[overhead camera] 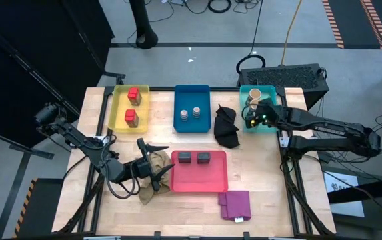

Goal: Sort spices by type
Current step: Return to Home Position

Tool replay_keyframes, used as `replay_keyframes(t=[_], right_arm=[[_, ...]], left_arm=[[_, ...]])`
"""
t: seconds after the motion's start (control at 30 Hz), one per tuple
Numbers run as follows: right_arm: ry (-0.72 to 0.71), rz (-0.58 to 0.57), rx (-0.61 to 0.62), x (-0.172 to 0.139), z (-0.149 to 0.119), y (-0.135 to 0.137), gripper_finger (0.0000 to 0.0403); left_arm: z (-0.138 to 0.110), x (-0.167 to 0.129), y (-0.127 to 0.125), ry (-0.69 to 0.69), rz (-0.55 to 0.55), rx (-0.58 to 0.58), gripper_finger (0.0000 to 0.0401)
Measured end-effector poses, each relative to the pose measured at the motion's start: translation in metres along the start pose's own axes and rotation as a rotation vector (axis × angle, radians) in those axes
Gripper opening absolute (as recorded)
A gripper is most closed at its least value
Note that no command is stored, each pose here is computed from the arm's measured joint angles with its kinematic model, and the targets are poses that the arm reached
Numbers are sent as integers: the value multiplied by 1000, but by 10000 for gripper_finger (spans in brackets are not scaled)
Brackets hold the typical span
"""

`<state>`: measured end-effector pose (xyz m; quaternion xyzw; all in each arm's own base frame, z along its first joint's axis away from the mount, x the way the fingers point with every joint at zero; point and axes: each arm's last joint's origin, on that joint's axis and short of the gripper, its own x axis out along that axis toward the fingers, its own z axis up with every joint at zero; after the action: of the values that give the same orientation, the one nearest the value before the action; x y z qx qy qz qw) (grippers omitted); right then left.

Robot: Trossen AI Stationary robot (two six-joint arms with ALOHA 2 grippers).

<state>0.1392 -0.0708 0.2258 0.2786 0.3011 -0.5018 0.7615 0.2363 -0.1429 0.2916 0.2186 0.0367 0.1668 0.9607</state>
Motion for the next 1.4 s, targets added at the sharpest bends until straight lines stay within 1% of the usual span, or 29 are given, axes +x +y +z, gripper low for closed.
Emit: replay_keyframes(t=[0.1, 0.2, 0.23, 0.27, 0.33, 0.37, 0.47, 0.5, 0.53, 0.6, 0.67, 0.77, 0.83, 0.97, 1.03, 1.17, 1.3, 1.4], right_arm=[[-86, 53, -16, -17, 13, 3, 364], [-192, 126, -52, -35, 26, 8, 364], [-234, 164, -63, -41, 30, 11, 364], [-280, 211, -75, -46, 33, 15, 364], [-355, 340, -131, -55, 37, 28, 364], [-390, 420, -170, -59, 38, 37, 364], [-481, 673, -334, -70, 34, 70, 364], [-515, 753, -391, -74, 31, 82, 364], [-555, 820, -441, -77, 28, 94, 364], [-630, 911, -529, -80, 19, 115, 364], [-680, 948, -596, -81, 11, 128, 364], [-740, 987, -660, -83, 10, 132, 364], [-759, 997, -681, -88, 13, 126, 364], [-816, 971, -695, -99, 23, 108, 364], [-847, 996, -710, -103, 29, 100, 364], [-908, 1110, -745, -103, 35, 89, 364], [-921, 1093, -748, -87, 31, 74, 364], [-953, 1109, -729, -77, 22, 60, 364]], left_arm=[[-2, 0, -1, 12, -6, -19, 311], [-4, 0, -2, 24, -10, -96, 311], [-5, 0, -2, 36, -14, -140, 311], [-7, -1, -4, 51, -25, -157, 311], [-8, 1, -5, 37, -92, -139, 311], [-8, 4, -4, 17, -131, -151, 311], [-5, 14, 7, -58, -277, -188, 311], [-6, 17, 12, -74, -308, -193, 311], [-8, 21, 17, -84, -323, -194, 311], [-10, 24, 30, -93, -319, -200, 311], [-16, 22, 44, -104, -300, -206, 311], [-24, 6, 66, -155, -304, -233, 311], [-32, -10, 80, -189, -289, -254, 311], [-50, -44, 111, -264, -206, -304, 311], [-62, -59, 125, -302, -155, -314, 311], [-87, -74, 140, -323, -44, -329, 311], [-105, -85, 149, -290, 9, -356, 311], [-114, -94, 153, -262, 19, -373, 311]])
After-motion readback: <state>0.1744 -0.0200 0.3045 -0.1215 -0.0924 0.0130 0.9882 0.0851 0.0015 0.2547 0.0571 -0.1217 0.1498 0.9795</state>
